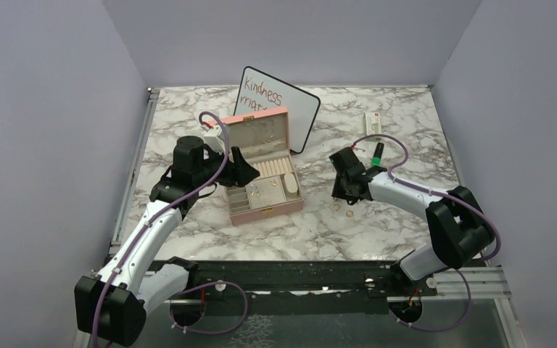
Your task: Organize the mixed jewelry
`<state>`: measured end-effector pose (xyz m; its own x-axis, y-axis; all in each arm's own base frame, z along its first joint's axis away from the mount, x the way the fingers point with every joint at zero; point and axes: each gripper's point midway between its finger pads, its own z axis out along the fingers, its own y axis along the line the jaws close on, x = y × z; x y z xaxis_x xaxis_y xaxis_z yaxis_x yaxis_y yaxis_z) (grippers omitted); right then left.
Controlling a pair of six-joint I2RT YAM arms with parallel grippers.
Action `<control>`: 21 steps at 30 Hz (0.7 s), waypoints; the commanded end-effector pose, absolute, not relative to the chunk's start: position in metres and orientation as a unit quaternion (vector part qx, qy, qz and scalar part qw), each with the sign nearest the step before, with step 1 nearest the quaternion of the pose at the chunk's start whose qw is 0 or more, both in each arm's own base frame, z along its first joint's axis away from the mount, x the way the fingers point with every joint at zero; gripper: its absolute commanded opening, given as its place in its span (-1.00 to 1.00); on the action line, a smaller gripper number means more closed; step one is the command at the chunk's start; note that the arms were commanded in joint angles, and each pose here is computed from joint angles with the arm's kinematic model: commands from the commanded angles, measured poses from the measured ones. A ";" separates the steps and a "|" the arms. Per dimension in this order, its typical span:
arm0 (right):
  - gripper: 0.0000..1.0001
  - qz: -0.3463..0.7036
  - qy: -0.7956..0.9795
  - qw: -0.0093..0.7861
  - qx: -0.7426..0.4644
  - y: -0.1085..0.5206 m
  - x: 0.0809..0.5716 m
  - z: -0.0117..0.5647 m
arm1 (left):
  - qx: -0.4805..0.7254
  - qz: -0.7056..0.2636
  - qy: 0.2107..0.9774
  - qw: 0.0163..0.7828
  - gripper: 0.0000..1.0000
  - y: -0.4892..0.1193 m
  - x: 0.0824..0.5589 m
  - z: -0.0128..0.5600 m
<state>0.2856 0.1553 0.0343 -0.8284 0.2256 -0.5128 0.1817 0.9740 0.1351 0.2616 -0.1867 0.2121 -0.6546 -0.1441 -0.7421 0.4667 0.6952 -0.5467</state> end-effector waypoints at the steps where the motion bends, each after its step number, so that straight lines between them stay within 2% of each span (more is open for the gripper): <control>1: -0.46 0.038 0.957 0.268 0.103 0.155 0.287 0.028 | 0.103 -0.387 0.820 0.410 0.21 -0.192 0.263 0.214; 8: -0.48 0.043 0.962 0.252 0.093 0.154 0.280 0.021 | 0.095 -0.381 0.824 0.409 0.20 -0.192 0.265 0.211; 12: -0.63 0.045 0.962 0.255 0.090 0.155 0.282 0.022 | 0.095 -0.380 0.824 0.409 0.17 -0.192 0.266 0.211; 17: -0.95 0.038 0.961 0.259 0.089 0.153 0.284 0.023 | 0.094 -0.379 0.824 0.411 0.17 -0.192 0.266 0.212; 21: -0.99 0.039 0.958 0.273 0.081 0.153 0.288 0.028 | 0.089 -0.380 0.824 0.410 0.17 -0.192 0.266 0.212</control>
